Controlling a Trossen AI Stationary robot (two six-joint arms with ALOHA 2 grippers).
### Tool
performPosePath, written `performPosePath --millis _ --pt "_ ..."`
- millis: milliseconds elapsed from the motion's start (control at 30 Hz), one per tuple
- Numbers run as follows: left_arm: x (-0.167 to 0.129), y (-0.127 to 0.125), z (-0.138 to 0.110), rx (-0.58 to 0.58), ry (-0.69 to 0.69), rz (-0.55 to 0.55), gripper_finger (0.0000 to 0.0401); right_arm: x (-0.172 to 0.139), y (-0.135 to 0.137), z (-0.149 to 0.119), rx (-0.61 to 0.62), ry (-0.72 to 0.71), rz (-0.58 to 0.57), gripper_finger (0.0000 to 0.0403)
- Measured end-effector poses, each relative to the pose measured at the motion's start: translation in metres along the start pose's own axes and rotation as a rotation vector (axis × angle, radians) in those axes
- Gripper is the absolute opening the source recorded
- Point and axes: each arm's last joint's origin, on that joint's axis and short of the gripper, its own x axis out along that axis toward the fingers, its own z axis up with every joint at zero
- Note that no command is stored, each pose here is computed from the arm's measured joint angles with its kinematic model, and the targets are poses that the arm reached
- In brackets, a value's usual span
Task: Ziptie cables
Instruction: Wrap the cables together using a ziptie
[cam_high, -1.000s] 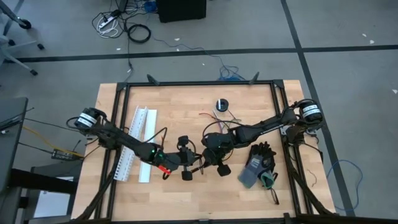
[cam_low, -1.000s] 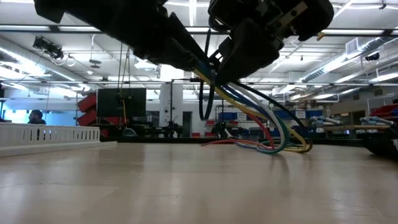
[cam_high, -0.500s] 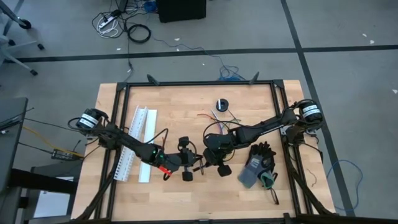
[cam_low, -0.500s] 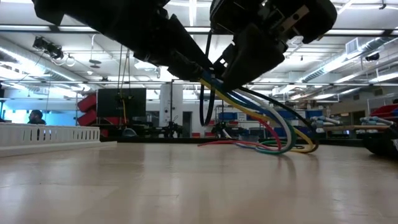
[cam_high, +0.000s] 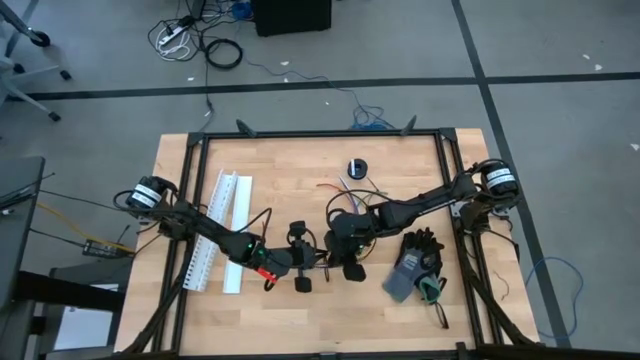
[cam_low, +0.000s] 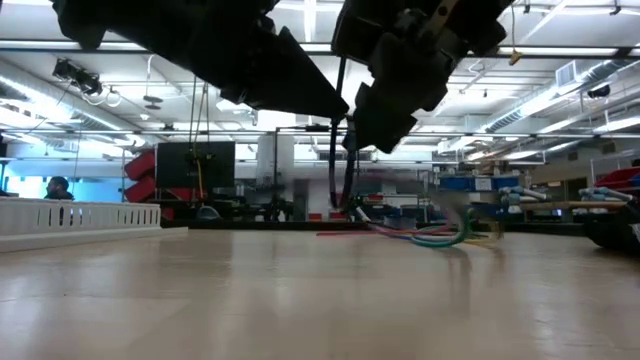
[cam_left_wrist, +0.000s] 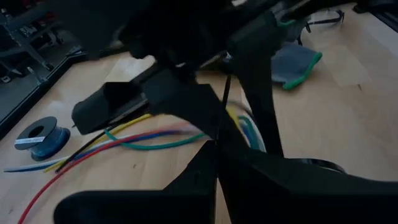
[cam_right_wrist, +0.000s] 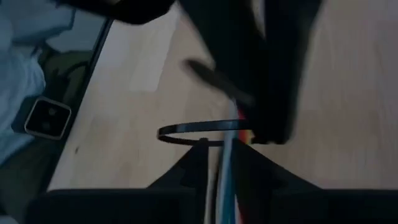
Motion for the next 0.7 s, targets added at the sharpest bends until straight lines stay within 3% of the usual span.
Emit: performPosePath --millis 200,367,500,700 --pt "0.0 0.0 -0.001 0.004 0.005 0.0 0.0 0.0 0.001 -0.004 0.049 0.049 0.053 0.0149" --pt "0.0 0.0 -0.002 0.015 0.021 -0.001 0.0 -0.004 0.003 -0.004 -0.016 0.052 0.005 0.0196" --pt "0.002 -0.001 -0.005 0.019 0.028 -0.001 0.0 -0.006 0.005 -0.003 -0.088 0.025 -0.121 0.0209" --pt "0.008 -0.007 -0.015 0.023 0.042 -0.01 0.0 -0.005 0.011 -0.003 -0.142 0.006 -0.177 0.0202"
